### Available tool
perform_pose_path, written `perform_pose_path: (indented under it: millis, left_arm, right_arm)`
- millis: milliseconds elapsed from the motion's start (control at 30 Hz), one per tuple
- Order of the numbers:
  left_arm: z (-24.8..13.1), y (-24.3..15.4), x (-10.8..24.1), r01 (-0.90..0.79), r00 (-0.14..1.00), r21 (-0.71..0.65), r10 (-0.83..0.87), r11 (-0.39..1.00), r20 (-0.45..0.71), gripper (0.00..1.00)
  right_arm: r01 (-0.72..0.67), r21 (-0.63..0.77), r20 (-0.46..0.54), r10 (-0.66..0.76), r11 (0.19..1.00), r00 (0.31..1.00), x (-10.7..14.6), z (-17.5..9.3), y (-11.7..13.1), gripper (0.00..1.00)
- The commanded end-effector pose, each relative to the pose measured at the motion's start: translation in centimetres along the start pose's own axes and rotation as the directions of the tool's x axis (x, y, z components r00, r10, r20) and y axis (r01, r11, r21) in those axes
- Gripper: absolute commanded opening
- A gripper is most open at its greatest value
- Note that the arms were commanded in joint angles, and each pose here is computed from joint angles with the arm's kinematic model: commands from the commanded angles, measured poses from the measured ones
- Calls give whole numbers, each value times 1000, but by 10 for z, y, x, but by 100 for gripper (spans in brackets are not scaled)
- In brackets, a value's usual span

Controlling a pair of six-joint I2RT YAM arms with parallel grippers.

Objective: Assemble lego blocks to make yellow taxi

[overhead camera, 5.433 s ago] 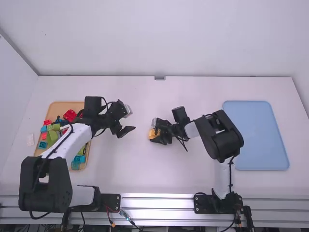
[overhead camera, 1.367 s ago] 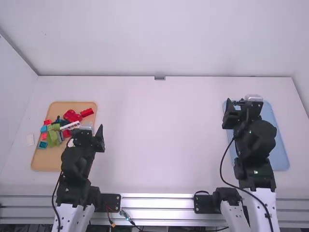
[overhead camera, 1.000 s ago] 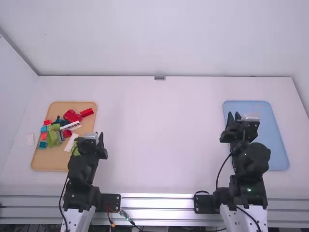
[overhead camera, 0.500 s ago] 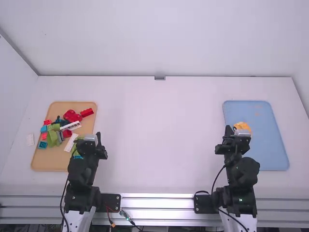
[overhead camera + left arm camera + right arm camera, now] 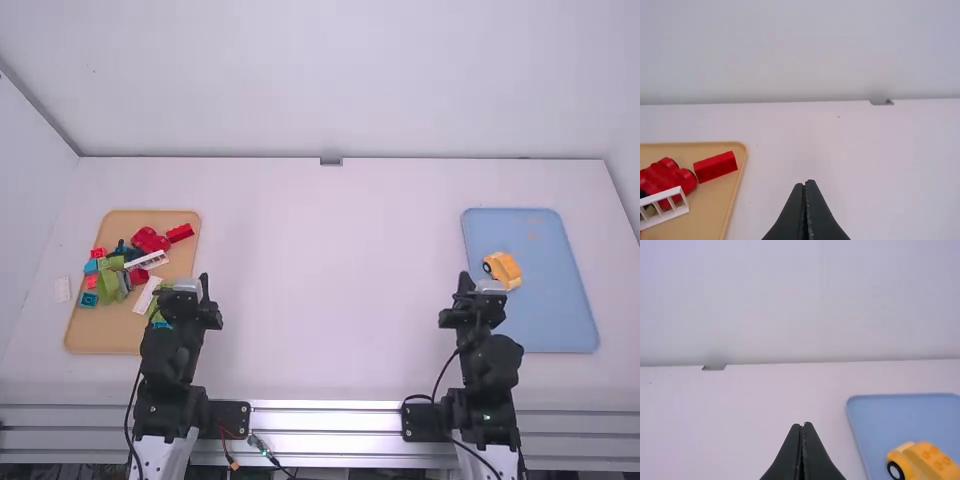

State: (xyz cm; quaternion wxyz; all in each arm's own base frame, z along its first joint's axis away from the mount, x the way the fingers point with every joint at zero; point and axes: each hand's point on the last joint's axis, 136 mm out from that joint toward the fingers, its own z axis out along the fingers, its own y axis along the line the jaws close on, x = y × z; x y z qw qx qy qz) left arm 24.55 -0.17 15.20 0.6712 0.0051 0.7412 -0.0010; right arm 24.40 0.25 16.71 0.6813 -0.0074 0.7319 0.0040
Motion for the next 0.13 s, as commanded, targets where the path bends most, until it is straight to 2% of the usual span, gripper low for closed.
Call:
perform_pose_path:
  millis: [0,100]
  left_arm:
    - [0,2,4,6,1000,-8,-6,1000,-6,0]
    - [0,2,4,6,1000,-8,-6,1000,-6,0]
  right_arm:
    - [-6,0,-18,6,1000,1000,12,2,0,0]
    - [-6,0,-33,6,1000,999,19,3,0,0]
